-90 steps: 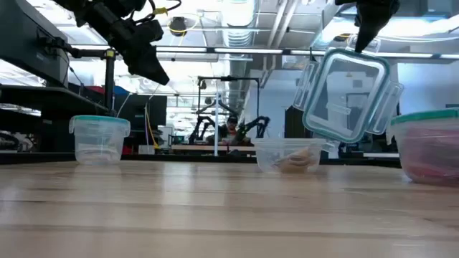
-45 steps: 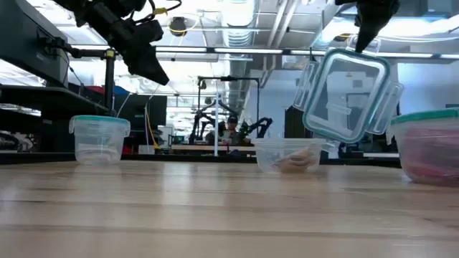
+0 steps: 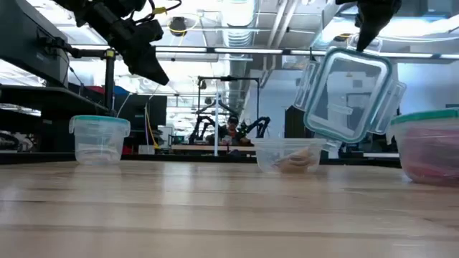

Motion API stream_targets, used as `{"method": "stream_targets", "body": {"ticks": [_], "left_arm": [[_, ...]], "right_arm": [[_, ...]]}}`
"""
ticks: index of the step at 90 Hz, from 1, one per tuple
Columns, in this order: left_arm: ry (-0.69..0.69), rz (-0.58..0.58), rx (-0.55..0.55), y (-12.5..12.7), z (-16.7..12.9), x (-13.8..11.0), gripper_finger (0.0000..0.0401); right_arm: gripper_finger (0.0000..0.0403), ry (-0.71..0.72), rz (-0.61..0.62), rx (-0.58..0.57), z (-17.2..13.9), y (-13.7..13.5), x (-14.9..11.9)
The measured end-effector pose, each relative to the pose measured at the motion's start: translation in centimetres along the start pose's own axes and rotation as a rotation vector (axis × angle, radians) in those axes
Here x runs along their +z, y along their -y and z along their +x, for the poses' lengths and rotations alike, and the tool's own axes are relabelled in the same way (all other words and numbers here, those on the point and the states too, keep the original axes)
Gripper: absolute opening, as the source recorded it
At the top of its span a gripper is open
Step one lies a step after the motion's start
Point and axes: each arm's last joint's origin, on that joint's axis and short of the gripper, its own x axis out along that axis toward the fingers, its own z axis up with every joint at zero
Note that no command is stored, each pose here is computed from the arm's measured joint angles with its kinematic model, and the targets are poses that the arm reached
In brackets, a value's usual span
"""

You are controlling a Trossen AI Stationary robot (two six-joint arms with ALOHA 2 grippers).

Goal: Sort candy
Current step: Close the rectangular transparent bin

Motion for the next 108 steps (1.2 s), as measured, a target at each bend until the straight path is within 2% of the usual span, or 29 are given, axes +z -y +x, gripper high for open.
{"method": "stream_targets", "body": {"ticks": [13, 25, 46, 70, 84, 99, 108], "left_arm": [[0.029, 0.014, 0.006, -0.1, 0.0, 0.3, 0.0123], [0.047, 0.025, 0.009, -0.1, 0.0, 0.5, 0.0123], [0.048, 0.044, 0.01, -0.1, 0.0, 0.5, 0.0123], [0.106, 0.064, 0.015, -0.1, -0.1, 1.0, 0.0123], [0.12, 0.05, -0.049, 0.4, -0.1, 1.1, 0.0123], [0.119, 0.03, -0.208, 2.2, 0.3, 1.2, 0.0123], [0.089, 0.026, -0.256, 3.3, 1.0, 1.1, 0.0123]], "right_arm": [[0.0, 0.004, 0.013, 0.008, -0.2, 0.0, 0.0], [0.0, 0.062, 0.007, 0.056, -1.9, -0.3, 0.4], [0.0, 0.241, 0.0, 0.288, -4.9, -1.4, 2.0], [0.0, 0.306, -0.029, 0.433, -5.8, -3.9, 2.1], [0.0, 0.366, -0.064, 0.489, -6.5, -5.1, 2.2], [0.0, 0.392, -0.09, 0.48, -6.5, -6.2, 2.4], [0.0, 0.371, -0.103, 0.478, -6.0, -6.7, 2.5]]}}
